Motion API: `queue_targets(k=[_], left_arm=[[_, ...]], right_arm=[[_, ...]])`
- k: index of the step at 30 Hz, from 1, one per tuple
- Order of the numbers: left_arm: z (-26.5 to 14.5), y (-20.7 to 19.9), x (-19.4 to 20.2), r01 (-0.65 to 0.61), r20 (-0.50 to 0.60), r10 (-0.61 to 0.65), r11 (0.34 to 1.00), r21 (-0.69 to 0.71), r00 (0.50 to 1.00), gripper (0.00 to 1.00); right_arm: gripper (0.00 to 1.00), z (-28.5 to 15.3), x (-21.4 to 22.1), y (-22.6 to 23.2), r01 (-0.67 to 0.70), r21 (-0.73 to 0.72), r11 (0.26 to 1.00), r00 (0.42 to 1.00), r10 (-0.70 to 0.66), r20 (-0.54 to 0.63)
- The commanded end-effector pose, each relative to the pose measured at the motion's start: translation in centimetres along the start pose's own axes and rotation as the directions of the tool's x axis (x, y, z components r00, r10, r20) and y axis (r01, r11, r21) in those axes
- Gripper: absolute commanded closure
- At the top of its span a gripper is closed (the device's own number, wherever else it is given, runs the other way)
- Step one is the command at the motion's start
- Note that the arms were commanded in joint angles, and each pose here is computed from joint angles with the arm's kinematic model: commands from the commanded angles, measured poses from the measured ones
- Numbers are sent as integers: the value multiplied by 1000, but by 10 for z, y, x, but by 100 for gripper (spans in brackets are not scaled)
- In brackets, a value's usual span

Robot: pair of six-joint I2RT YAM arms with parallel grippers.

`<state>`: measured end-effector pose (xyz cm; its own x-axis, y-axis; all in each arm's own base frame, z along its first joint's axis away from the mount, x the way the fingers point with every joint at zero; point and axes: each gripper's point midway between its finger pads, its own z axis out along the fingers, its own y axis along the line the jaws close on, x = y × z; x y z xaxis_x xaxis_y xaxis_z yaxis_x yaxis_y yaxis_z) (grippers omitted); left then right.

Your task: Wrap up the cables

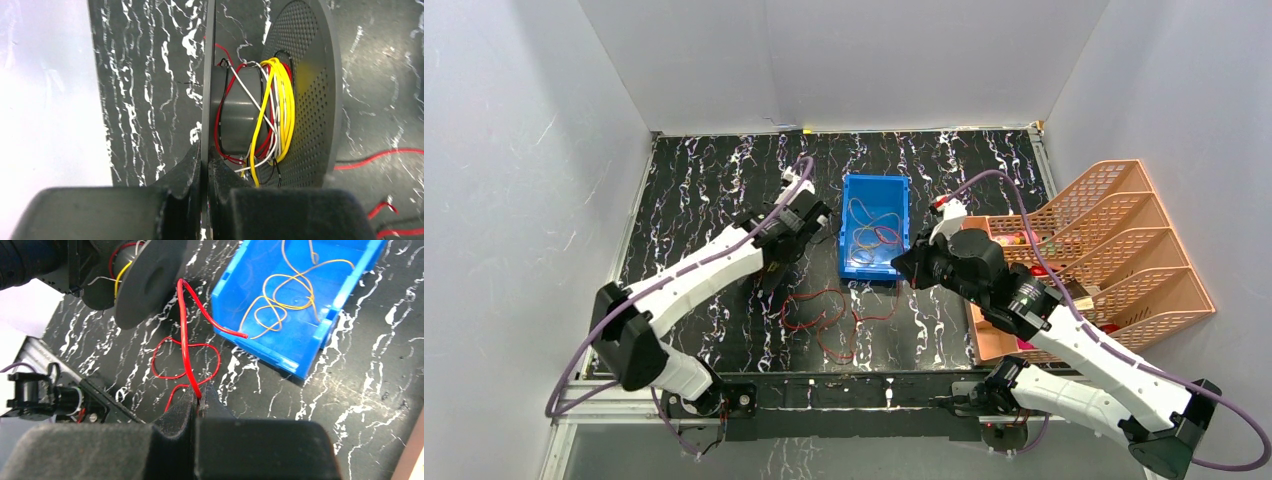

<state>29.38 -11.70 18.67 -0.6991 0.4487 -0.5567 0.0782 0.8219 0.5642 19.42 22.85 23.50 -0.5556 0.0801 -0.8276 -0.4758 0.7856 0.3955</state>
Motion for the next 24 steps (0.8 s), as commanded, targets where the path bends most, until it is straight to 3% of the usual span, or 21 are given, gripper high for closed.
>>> queue_targets(k=[1,11,24], left_arm=[[-29,11,10,126,6,-128,986,105,992,100],[-58,-6,43,257,-94,-240,912,320,966,100],[-59,-20,69,255,-138,-218,886,386,966,100]], right_arm=[[100,-14,-35,37,-25,-151,988,997,36,71],[100,-29,-42,63,-51,-259,964,998,59,23],[100,-47,-53,80,-59,-337,939,997,72,25]])
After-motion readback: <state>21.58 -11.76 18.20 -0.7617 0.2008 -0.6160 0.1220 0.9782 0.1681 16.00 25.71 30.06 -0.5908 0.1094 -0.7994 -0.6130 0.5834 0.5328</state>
